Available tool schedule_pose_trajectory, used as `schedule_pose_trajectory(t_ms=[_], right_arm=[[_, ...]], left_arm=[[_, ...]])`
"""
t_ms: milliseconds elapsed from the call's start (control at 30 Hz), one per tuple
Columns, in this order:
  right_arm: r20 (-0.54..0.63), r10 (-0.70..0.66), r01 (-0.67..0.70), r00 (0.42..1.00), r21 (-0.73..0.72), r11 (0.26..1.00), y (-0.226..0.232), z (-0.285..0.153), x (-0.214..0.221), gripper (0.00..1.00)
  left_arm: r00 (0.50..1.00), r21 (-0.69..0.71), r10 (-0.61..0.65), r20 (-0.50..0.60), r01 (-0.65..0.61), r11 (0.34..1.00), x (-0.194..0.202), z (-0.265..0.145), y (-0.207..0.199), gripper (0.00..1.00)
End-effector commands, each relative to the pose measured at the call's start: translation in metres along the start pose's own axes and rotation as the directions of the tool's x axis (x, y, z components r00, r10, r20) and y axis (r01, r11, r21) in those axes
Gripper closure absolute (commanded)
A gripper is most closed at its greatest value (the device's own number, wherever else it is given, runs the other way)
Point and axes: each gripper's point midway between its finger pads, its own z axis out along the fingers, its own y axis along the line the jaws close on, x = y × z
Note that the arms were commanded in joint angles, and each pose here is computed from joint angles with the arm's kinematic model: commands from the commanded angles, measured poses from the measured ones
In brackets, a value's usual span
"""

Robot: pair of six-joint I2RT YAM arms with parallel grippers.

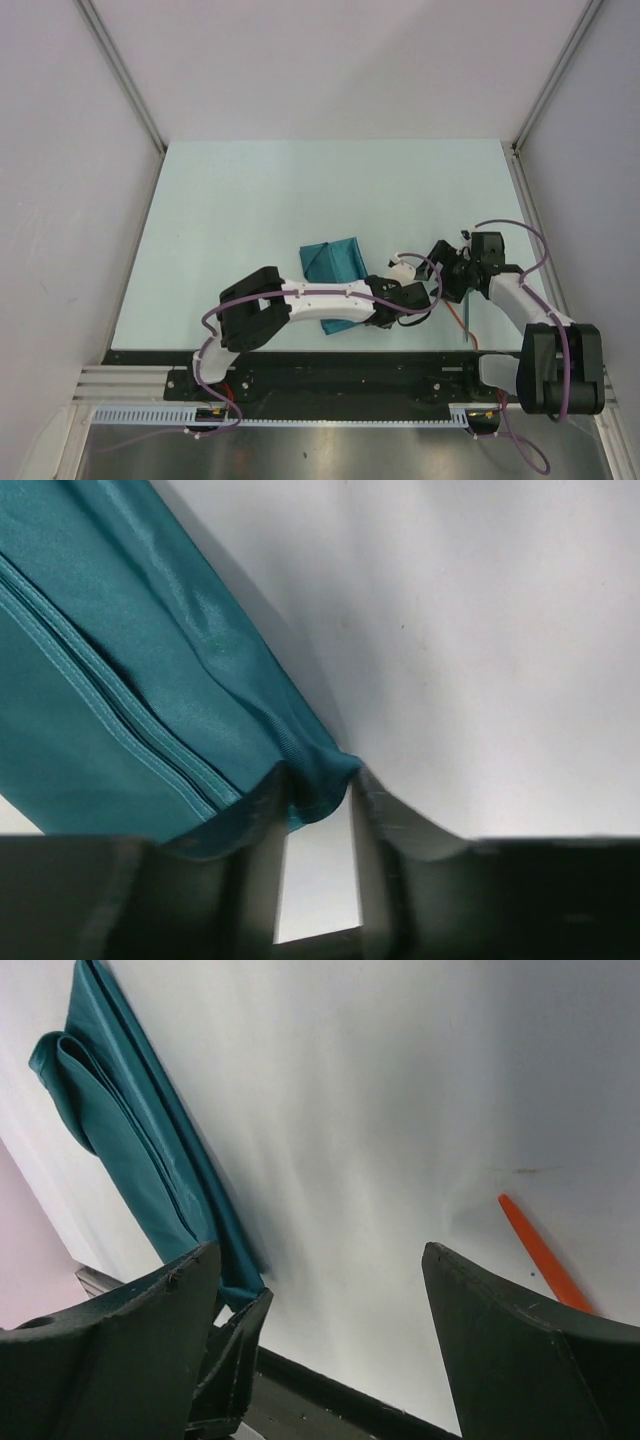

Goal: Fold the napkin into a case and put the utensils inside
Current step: Pick up the 2/3-rectangle-folded napkin at the center of the board.

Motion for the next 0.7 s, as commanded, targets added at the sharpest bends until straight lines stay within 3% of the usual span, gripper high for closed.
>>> schedule_pose_trajectory(t_ms=[0, 200, 400, 667], right_arm=[[0.005, -0.090, 0.090, 0.996, -0.065, 0.994, 0.023, 0.007, -0.013, 0.14], [-0.064, -0.144, 0.133, 0.987, -0.151, 0.979, 0.047, 0.021, -0.009, 0.13], [-0.093, -0.203, 0.172, 0.975, -0.271, 0.947, 0.082, 0.032, 0.001, 0.06], [-0.158, -0.220, 0.158, 0.963, -0.331, 0.930, 0.102, 0.059, 0.019, 0.06]], left_arm=[[0.999, 0.032, -0.030, 0.045, 0.028, 0.999, -0.016, -0.002, -0.005, 0.73], [0.995, 0.063, -0.069, 0.075, 0.065, 0.996, -0.018, -0.018, 0.005, 1.00], [0.990, 0.066, -0.119, 0.081, 0.114, 0.991, -0.013, -0.030, 0.024, 1.00], [0.984, 0.064, -0.161, 0.079, 0.156, 0.986, 0.001, -0.035, 0.045, 1.00]])
